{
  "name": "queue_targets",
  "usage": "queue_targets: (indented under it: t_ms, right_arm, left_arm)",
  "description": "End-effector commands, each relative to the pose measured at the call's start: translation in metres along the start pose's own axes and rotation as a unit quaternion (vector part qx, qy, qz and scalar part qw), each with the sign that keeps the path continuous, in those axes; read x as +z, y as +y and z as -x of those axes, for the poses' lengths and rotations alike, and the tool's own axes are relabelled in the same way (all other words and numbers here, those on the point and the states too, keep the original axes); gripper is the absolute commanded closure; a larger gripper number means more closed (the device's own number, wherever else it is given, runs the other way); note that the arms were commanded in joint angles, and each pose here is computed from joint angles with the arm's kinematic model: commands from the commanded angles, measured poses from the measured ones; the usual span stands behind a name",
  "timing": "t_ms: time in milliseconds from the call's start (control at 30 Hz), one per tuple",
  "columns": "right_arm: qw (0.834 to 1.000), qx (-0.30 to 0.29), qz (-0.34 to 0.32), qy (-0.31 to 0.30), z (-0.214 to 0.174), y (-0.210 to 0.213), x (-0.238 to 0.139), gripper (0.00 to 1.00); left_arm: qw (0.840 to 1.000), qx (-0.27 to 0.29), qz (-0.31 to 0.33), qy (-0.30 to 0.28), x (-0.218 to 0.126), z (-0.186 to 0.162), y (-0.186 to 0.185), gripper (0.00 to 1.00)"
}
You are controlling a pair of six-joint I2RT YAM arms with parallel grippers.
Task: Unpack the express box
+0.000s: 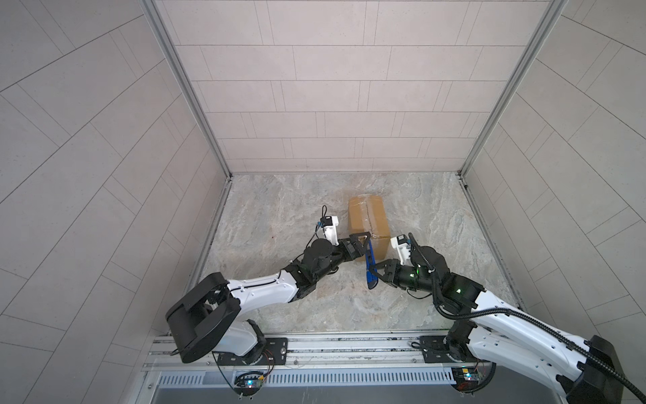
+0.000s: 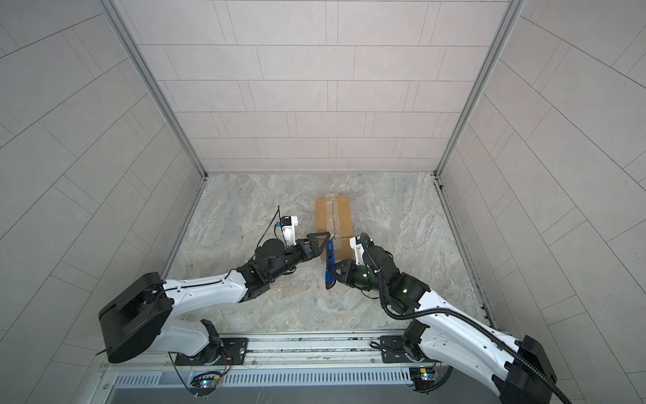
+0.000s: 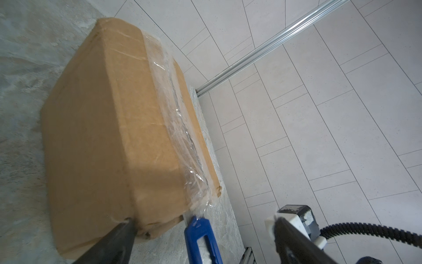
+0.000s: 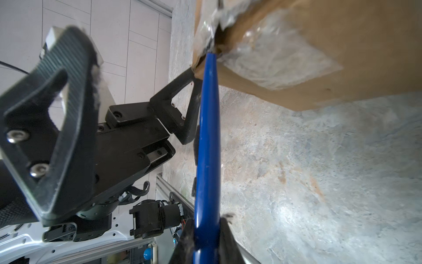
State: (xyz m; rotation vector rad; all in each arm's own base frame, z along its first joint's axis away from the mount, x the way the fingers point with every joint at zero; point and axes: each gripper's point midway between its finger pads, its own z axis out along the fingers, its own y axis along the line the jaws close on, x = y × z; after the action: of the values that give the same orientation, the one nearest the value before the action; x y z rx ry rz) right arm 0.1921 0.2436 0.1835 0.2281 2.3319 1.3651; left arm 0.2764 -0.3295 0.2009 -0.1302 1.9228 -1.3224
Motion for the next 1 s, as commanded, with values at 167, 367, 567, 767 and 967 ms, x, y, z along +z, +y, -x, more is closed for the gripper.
queue_targets:
  t_ms: [167, 367, 567, 767, 967]
  right_arm:
    - [0.999, -0.007, 0.033, 0.016, -0.007, 0.025, -0.021, 1.00]
    - [1.000, -0.008, -0.030, -0.003, -0.014, -0.005, -0.053, 1.00]
    - [0.997, -0.044, -0.054, -0.032, -0.012, -0.003, -0.095, 1.00]
    - [0.993, -0.059, -0.089, -0.046, -0.010, -0.010, -0.114, 1.00]
    - [0.988, -0.075, -0.115, -0.063, -0.003, -0.016, -0.121, 1.00]
  left_arm:
    - [1.000, 0.011, -0.019, -0.004, 0.000, 0.006, -0.018, 0.02]
    - [1.000, 0.012, -0.006, -0.011, 0.002, 0.015, -0.008, 0.02]
    - [1.000, 0.022, 0.017, -0.013, 0.005, 0.027, 0.006, 0.02]
    - [0.999, 0.021, 0.031, -0.012, 0.014, 0.034, 0.021, 0.02]
    - [0.999, 0.028, 0.028, -0.004, 0.018, 0.038, 0.018, 0.02]
